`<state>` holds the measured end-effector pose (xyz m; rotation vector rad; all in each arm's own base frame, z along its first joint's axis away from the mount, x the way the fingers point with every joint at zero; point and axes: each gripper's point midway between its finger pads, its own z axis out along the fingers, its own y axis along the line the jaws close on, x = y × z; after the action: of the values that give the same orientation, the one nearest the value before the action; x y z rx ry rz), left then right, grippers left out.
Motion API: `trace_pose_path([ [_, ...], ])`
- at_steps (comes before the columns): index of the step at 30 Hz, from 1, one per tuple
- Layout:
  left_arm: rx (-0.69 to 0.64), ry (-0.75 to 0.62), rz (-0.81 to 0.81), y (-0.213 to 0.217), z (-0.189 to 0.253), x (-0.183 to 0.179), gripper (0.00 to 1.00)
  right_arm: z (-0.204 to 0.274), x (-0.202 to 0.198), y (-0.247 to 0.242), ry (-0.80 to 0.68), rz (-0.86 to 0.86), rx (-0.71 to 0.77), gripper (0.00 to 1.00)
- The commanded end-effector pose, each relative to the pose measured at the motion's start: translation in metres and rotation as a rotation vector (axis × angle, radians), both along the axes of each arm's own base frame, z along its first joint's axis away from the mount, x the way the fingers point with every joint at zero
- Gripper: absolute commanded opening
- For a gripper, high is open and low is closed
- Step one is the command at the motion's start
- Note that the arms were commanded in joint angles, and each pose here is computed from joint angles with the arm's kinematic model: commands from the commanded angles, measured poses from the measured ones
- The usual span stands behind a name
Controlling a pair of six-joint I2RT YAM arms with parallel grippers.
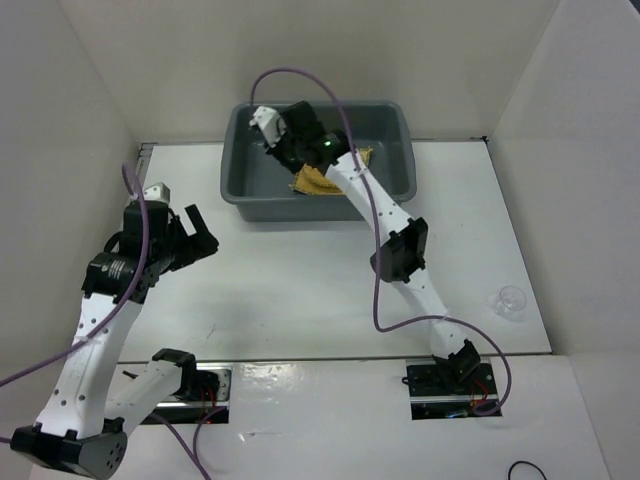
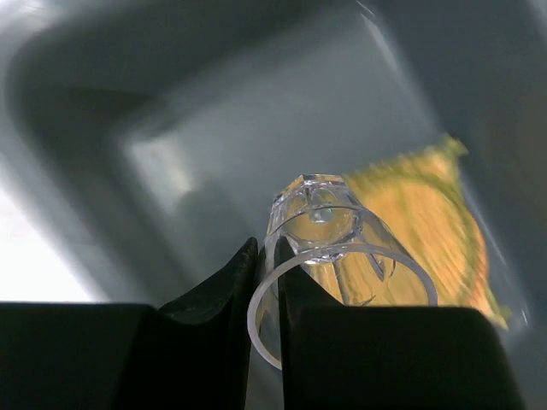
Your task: Place the mixed dishes into the plastic bin
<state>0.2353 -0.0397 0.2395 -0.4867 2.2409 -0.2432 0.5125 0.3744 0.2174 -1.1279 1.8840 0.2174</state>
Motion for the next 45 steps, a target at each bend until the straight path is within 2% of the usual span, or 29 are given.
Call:
trace_pose_path([
  [1,-0.035,0.061,-0.007,-0.006,-0.013,0.001,1.00,0.033,-0.031,0.052,-0.108,0.140,0.035,0.00],
  [3,-0.045,0.101,-0.022,-0.009,-0.020,-0.003,1.00,-0.002,-0.029,0.064,-0.089,0.156,-0.009,0.00],
  [6,-0.037,0.102,-0.029,-0.008,-0.019,-0.010,1.00,-0.025,-0.022,0.072,-0.088,0.181,-0.024,0.04],
  [8,-0.029,0.107,-0.021,-0.005,-0.017,-0.012,1.00,-0.051,-0.027,0.074,-0.043,0.211,-0.052,0.11],
  [11,-0.020,0.117,-0.004,-0.001,-0.017,-0.015,1.00,-0.052,-0.031,0.081,-0.050,0.237,-0.050,0.14],
  [16,-0.014,0.118,-0.011,0.000,-0.019,-0.017,1.00,-0.090,-0.030,0.077,-0.008,0.237,-0.111,0.16],
  [19,-0.014,0.119,-0.014,0.000,-0.019,-0.017,1.00,-0.100,-0.031,0.075,0.004,0.245,-0.131,0.22],
  [22,-0.015,0.109,-0.006,0.002,-0.017,-0.018,1.00,-0.113,-0.029,0.073,0.014,0.231,-0.154,0.29],
  [26,-0.016,0.101,-0.019,0.001,-0.017,-0.018,1.00,-0.132,-0.022,0.068,0.013,0.205,-0.196,0.44],
  [32,-0.016,0.101,-0.019,0.001,-0.018,-0.018,1.00,-0.139,-0.012,0.055,0.019,0.163,-0.211,0.46],
  [34,-0.017,0.092,-0.019,0.001,-0.016,-0.019,1.00,-0.119,-0.008,0.055,0.004,0.141,-0.165,0.46],
  [36,-0.018,0.081,-0.010,0.003,-0.014,-0.020,1.00,-0.069,-0.006,0.059,-0.057,0.129,-0.088,0.47],
  [40,-0.021,0.062,0.001,0.006,-0.010,-0.019,1.00,0.042,0.002,0.036,-0.179,0.073,0.081,0.54],
  [41,-0.028,0.063,0.005,0.006,-0.010,-0.018,1.00,0.083,0.006,0.018,-0.227,0.042,0.137,0.55],
  [45,-0.031,0.043,0.023,0.012,-0.007,-0.017,1.00,0.141,0.009,-0.029,-0.283,-0.003,0.198,0.58],
])
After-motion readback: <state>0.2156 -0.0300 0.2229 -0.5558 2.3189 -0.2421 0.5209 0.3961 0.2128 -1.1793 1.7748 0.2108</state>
